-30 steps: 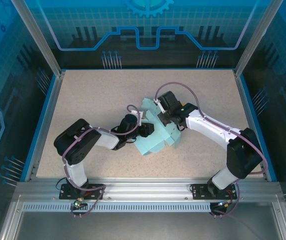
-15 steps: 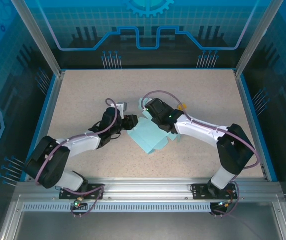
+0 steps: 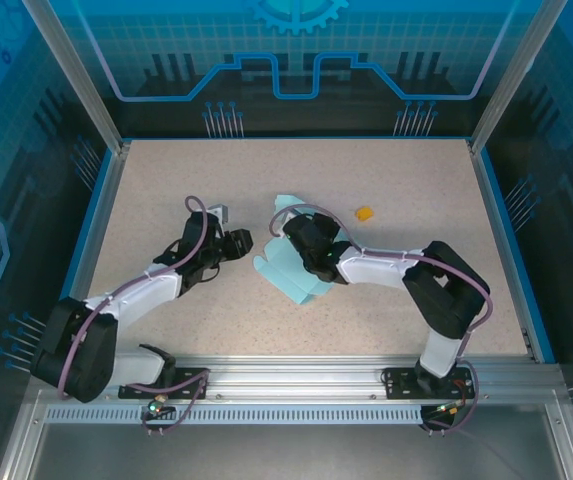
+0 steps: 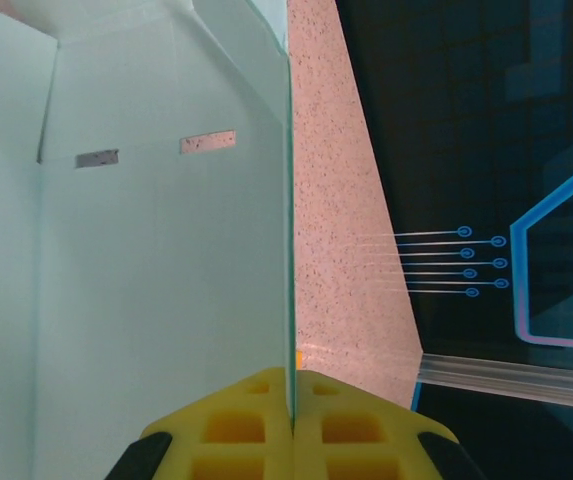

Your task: Fold the paper box

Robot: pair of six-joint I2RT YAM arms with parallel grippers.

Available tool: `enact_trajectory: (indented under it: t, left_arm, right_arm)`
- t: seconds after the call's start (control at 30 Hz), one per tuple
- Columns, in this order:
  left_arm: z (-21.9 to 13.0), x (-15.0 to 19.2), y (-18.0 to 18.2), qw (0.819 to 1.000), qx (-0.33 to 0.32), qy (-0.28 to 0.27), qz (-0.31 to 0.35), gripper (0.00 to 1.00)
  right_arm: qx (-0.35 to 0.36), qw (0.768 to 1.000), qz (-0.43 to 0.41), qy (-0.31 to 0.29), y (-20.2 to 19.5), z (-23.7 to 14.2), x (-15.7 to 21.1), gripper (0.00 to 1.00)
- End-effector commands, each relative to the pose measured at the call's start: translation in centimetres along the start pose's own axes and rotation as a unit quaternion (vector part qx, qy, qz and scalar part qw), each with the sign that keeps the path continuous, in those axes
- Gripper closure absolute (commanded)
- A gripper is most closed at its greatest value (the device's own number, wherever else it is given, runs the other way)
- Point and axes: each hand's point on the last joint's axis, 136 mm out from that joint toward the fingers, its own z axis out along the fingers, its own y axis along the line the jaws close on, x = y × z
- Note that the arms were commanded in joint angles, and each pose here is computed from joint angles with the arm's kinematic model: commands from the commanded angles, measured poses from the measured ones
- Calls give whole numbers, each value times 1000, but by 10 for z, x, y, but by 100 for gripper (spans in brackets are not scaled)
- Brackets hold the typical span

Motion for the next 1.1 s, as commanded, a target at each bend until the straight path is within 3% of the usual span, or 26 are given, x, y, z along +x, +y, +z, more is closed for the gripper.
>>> enact_trajectory:
  t: [0.0,0.33,0.5,0.73,0.83,1.07]
  left_arm:
    - [-10,-13,-6,1000,6,-9,11,48]
    - [-6,-7,-2,1000,2,3,17,42]
    - [-10,-11,-8,999,16,-8,33,33]
    - [-23,-19,-30,992,95,-66,52,11]
    - [-26,-20,-44,988,131,-61,56,2]
    - [-22,-16,-91,970,237,-1,59,3]
  right_arm:
    - [25,999,-24,-4,5,4,-3,97]
    - [52,998,-37,-9,7,5,-4,97]
    - [12,1000,-3,-20,-1,-5,-4,97]
    - [-88,994,63,-33,-7,-19,3,96]
    - [-126,986,95,-47,-11,-25,5,96]
    - [-194,969,140,-59,-24,-33,11,96]
